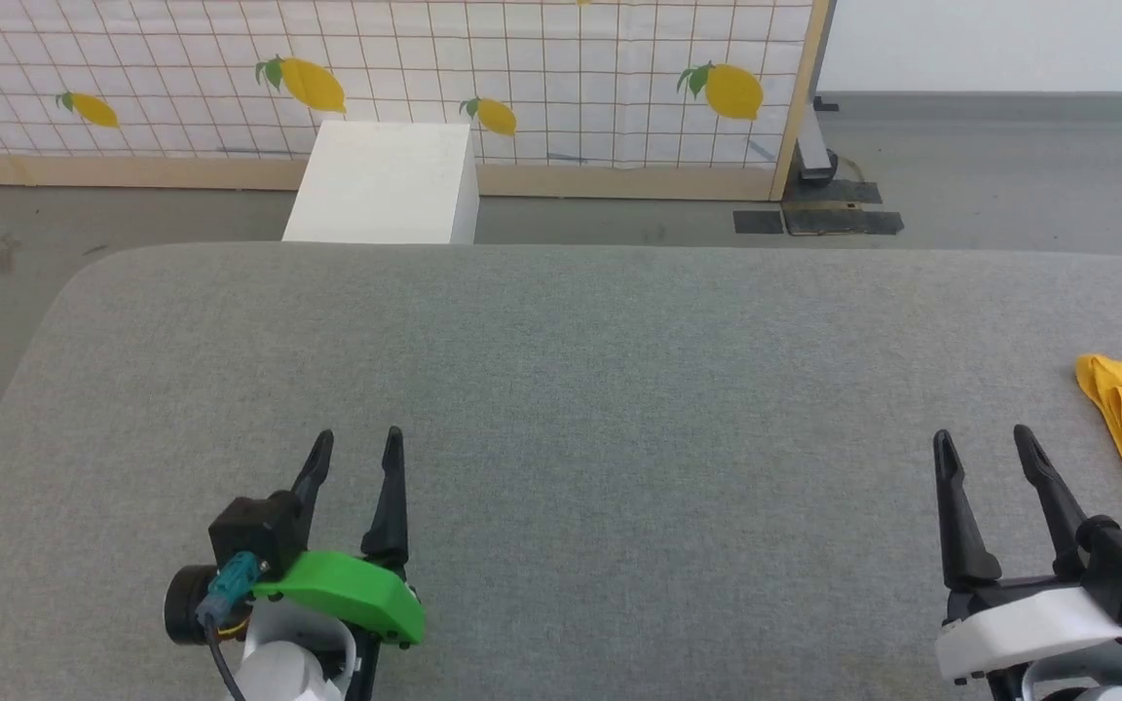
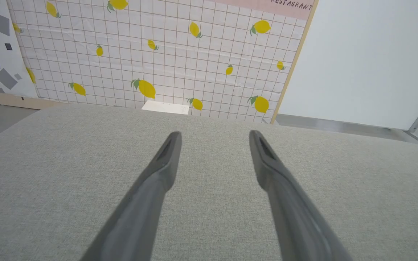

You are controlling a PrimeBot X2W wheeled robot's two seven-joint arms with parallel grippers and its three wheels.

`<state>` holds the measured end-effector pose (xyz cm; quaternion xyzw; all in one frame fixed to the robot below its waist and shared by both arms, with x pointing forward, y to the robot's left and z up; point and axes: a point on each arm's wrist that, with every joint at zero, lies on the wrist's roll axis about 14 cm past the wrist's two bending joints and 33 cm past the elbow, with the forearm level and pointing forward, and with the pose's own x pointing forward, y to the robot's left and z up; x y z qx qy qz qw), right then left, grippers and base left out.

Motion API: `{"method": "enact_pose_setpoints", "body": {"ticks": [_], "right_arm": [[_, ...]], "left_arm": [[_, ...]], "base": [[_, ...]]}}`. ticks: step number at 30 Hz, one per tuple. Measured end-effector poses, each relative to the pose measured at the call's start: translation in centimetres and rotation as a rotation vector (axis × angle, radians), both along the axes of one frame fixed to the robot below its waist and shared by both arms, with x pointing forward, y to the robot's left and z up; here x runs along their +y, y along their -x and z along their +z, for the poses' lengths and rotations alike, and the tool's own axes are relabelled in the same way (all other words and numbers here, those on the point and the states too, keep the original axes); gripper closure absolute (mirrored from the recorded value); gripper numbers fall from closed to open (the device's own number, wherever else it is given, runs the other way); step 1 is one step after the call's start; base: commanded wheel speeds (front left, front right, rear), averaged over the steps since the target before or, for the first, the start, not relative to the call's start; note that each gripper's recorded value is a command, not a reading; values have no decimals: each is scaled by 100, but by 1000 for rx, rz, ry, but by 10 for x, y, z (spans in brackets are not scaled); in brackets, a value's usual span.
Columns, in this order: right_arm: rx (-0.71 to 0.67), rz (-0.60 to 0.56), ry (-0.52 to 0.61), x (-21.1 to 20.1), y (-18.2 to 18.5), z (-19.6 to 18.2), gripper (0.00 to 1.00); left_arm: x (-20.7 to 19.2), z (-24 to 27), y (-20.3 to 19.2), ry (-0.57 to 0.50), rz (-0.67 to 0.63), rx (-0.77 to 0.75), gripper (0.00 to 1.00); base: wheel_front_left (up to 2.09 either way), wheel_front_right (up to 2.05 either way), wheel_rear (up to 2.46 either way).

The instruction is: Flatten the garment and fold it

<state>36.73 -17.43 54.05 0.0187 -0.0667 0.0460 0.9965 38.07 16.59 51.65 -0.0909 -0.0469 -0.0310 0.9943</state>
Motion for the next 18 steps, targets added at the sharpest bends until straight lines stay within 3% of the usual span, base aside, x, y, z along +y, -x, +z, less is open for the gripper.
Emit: {"method": "enact_pose_setpoints", "body": {"ticks": [4, 5, 18], "right_arm": [[3, -4, -7, -2, 1, -1, 0], [4, -4, -7, -2, 1, -2, 100], [5, -5, -6, -2, 1, -2, 100]], "left_arm": [[-1, -1, 0, 0, 0, 5, 0], [-1, -3, 0, -1, 1, 9, 100], [-2, -3, 0, -3, -3, 13, 100]], "base": [[0, 0, 0], [0, 0, 0], [0, 0, 0]]}}
